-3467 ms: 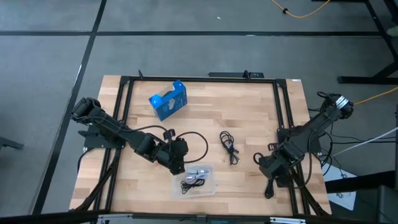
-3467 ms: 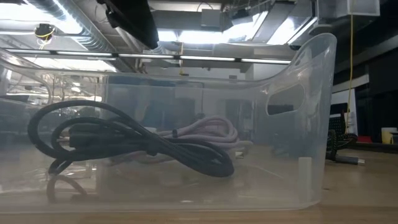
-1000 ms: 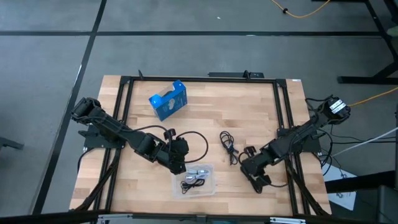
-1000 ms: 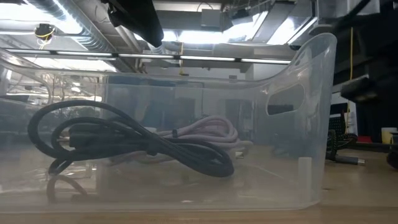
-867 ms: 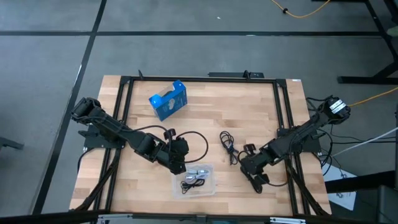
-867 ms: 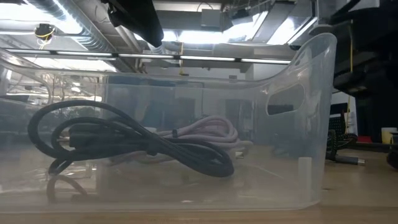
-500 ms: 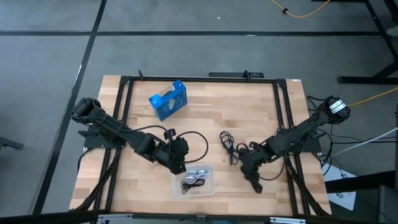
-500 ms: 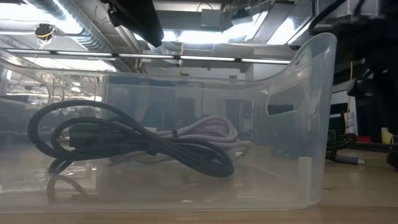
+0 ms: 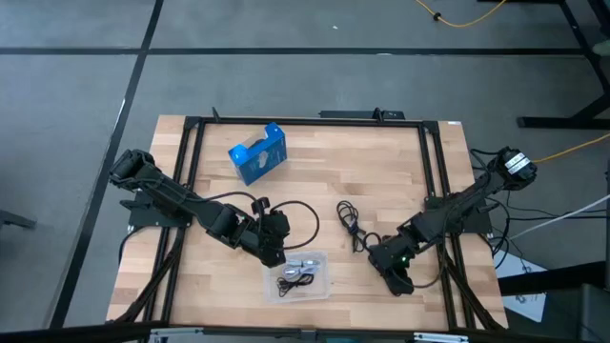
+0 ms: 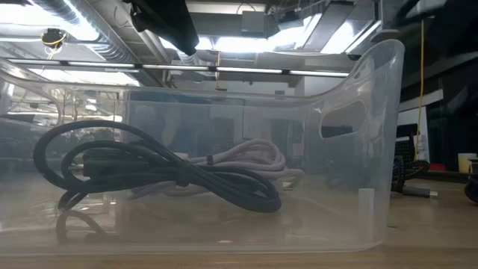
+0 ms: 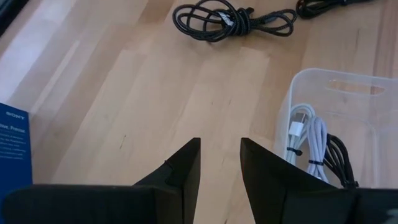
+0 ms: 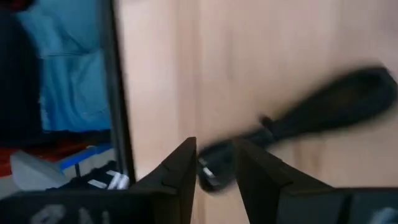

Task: Pick and place USB-C Cables
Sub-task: Put the bottom black charger cable into the transparent bin

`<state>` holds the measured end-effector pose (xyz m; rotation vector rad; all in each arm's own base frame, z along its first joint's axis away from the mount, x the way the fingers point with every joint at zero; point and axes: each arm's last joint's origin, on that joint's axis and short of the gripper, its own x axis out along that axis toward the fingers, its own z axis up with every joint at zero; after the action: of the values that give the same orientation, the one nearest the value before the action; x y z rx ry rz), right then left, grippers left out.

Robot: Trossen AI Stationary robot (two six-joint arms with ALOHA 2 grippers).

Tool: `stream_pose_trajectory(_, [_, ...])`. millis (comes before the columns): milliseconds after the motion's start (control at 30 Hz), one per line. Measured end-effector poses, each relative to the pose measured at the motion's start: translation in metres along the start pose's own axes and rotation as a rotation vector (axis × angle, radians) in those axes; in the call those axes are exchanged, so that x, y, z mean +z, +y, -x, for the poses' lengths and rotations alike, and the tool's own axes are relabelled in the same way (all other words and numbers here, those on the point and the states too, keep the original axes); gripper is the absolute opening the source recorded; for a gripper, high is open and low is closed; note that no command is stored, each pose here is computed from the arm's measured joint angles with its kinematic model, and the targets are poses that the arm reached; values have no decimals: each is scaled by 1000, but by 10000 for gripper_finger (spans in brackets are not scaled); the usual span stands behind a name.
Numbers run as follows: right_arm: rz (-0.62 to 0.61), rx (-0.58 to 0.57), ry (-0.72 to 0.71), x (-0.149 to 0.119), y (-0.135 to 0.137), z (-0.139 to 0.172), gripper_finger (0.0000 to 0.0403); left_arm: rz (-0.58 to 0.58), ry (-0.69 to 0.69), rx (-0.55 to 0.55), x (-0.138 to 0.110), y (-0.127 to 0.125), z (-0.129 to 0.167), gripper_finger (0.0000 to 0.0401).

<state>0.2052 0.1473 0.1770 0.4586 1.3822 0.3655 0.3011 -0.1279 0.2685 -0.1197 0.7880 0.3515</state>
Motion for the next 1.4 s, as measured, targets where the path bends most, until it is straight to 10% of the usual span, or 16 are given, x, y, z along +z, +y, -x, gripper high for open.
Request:
stream_pose_trajectory(800, [-4,-25,170,15,-37,-25,108,20,-17,12,1,0,0,105])
stream_pose_trajectory(1400, [-99,-497,47,25,-83,-4,108,42,-19,29,-1,-2,-4,105])
